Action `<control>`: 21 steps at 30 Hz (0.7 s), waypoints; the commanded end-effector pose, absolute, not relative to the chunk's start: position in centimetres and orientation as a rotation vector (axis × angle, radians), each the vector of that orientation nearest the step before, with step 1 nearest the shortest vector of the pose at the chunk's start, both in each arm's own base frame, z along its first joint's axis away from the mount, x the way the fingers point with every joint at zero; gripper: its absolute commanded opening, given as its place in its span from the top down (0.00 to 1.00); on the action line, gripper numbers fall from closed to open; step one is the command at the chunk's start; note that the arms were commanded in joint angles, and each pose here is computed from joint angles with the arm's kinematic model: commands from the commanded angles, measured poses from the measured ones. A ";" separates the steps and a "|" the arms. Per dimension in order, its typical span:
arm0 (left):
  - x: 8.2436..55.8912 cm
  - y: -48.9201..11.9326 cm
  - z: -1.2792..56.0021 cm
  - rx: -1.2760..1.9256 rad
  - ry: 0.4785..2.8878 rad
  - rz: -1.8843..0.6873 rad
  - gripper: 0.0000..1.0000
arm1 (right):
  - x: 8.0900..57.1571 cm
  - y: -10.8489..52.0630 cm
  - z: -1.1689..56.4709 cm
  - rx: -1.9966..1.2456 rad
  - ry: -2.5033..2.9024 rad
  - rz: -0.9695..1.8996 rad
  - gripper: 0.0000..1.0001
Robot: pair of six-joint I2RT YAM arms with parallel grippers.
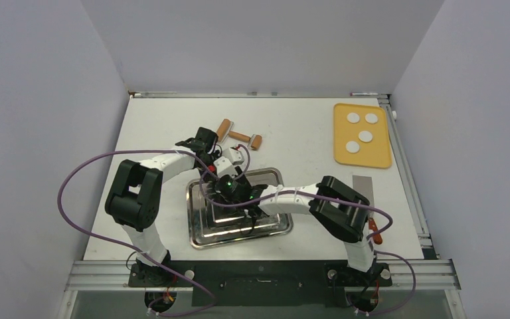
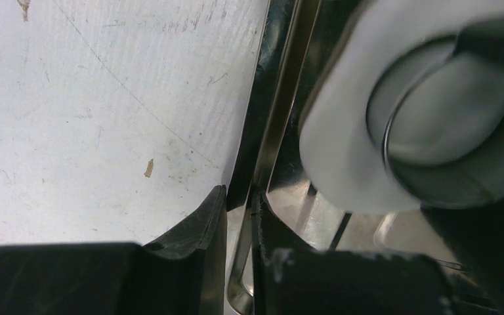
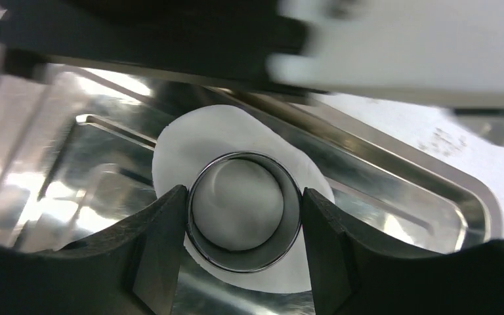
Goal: Roll out the dumpling wrappers from the dough
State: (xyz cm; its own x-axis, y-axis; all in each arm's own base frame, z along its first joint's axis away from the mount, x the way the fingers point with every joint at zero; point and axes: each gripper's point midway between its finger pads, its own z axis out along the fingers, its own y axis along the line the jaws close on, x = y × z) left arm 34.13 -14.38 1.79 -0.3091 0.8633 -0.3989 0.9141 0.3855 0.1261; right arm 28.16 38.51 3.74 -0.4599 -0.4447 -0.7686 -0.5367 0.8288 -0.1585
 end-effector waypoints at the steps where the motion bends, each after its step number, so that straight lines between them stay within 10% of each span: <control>1: 33.1 -12.9 -0.4 1.549 2.348 -0.156 1.00 | 21.7 37.1 -2.8 -1.004 2.329 0.080 0.92; 21: 33.3 -12.8 -0.5 1.545 2.350 -0.153 1.00 | 26.4 37.5 9.6 -0.797 2.128 0.209 0.91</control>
